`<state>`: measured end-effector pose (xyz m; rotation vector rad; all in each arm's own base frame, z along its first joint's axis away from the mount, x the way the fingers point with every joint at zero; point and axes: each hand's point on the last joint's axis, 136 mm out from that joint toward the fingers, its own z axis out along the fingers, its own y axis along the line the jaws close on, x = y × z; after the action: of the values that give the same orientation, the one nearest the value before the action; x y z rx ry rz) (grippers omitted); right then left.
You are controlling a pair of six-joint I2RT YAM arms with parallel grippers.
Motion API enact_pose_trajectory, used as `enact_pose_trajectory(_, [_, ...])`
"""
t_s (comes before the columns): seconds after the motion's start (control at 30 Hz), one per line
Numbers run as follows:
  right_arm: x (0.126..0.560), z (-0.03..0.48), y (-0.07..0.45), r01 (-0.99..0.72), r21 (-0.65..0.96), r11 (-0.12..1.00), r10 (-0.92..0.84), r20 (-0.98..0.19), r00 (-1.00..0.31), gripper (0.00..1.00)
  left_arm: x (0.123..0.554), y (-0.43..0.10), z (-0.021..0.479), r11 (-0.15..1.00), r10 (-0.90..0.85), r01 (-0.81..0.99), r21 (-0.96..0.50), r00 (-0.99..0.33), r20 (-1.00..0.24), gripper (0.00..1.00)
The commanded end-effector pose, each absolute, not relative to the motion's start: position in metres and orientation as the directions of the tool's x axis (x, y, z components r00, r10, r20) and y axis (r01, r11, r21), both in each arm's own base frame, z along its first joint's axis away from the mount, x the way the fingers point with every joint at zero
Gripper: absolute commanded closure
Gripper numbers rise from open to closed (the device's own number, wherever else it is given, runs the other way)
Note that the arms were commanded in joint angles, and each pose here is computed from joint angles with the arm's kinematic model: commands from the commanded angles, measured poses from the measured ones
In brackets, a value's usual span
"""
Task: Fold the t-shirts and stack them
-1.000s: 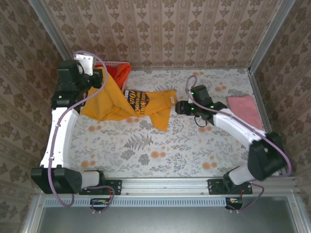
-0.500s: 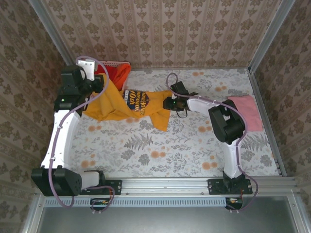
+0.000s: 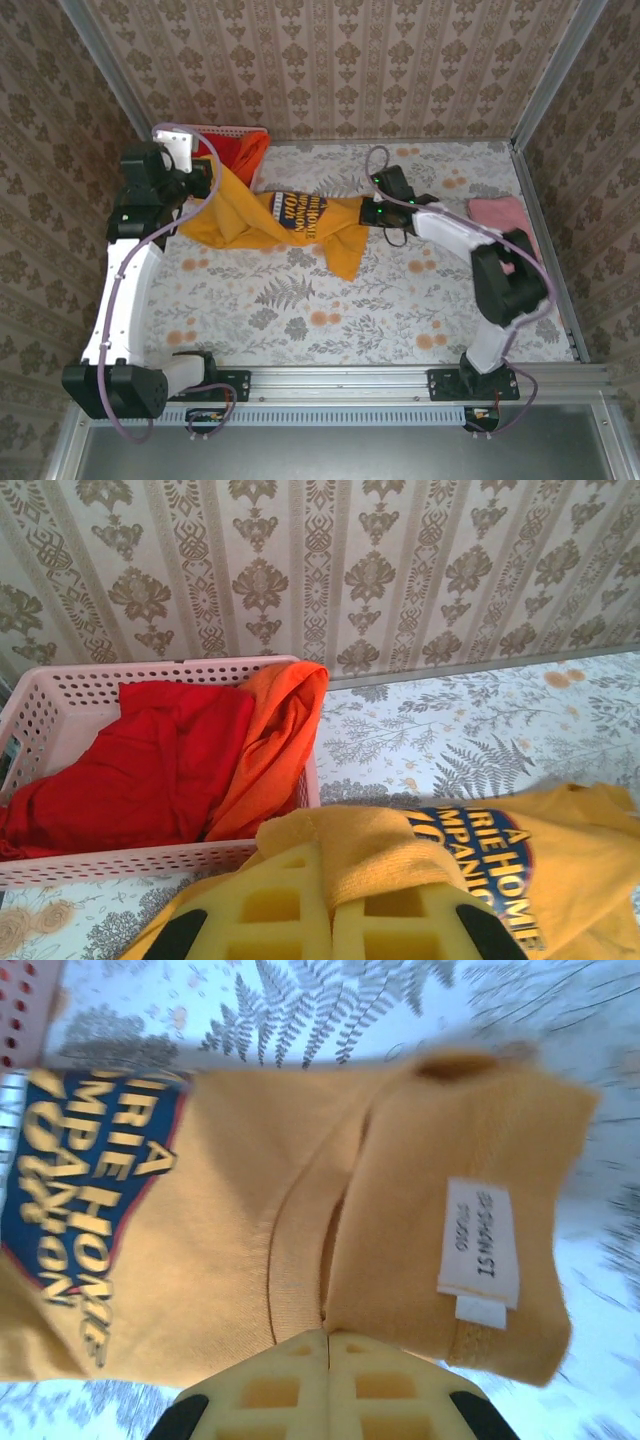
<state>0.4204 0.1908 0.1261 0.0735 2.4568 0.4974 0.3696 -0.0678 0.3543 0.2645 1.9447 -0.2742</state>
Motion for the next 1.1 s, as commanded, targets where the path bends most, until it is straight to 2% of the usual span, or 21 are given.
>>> enact_pose_trajectory(0.0, [0.378,0.129,0.148,-0.016,0.273,0.962,0.146,-0.559,-0.816,1.00,0.352,-0.079,0.353,0.922,0.097,0.383,-0.058,-0.374,-0.922,1.00])
enact_pose_trajectory(0.17, [0.327,0.174,0.108,0.026,0.265,0.964,0.186,-0.601,-0.777,1.00,0.341,-0.100,0.351,0.895,0.066,0.429,-0.119,-0.392,-0.918,1.00])
enact_pose_trajectory(0.3, [0.322,0.213,0.085,0.064,0.309,0.949,0.256,-0.636,-0.728,1.00,0.343,-0.110,0.350,0.885,0.052,0.444,-0.142,-0.396,-0.917,1.00])
enact_pose_trajectory(0.43, [0.356,0.208,0.072,0.095,0.297,0.950,0.268,-0.624,-0.734,1.00,0.376,-0.114,0.341,0.885,0.084,0.450,-0.123,-0.414,-0.907,1.00])
enact_pose_trajectory(0.73, [0.473,0.172,0.069,0.177,0.243,0.954,0.281,-0.511,-0.813,1.00,0.462,-0.102,0.315,0.925,0.064,0.361,-0.121,-0.460,-0.885,1.00])
enact_pose_trajectory(0.77, [0.484,0.169,0.069,0.179,0.242,0.954,0.282,-0.515,-0.810,0.97,0.469,-0.100,0.310,0.927,0.053,0.350,-0.131,-0.470,-0.881,1.00])
enact_pose_trajectory(0.8, [0.492,0.170,0.069,0.184,0.243,0.952,0.288,-0.523,-0.802,0.88,0.475,-0.099,0.307,0.929,0.044,0.343,-0.141,-0.479,-0.877,1.00])
enact_pose_trajectory(0.87, [0.500,0.175,0.070,0.192,0.257,0.947,0.306,-0.545,-0.780,0.58,0.483,-0.098,0.303,0.928,0.021,0.333,-0.168,-0.495,-0.868,1.00])
enact_pose_trajectory(0.9, [0.498,0.176,0.072,0.188,0.264,0.946,0.308,-0.550,-0.776,0.50,0.486,-0.097,0.302,0.928,0.016,0.331,-0.173,-0.499,-0.867,1.00])
enact_pose_trajectory(0.97, [0.482,0.173,0.078,0.192,0.280,0.941,0.320,-0.546,-0.774,0.41,0.486,-0.097,0.298,0.928,0.012,0.326,-0.178,-0.506,-0.862,1.00])
enact_pose_trajectory(1.07, [0.444,0.160,0.094,0.211,0.333,0.919,0.364,-0.513,-0.778,0.39,0.482,-0.093,0.291,0.934,0.003,0.306,-0.183,-0.519,-0.855,1.00])
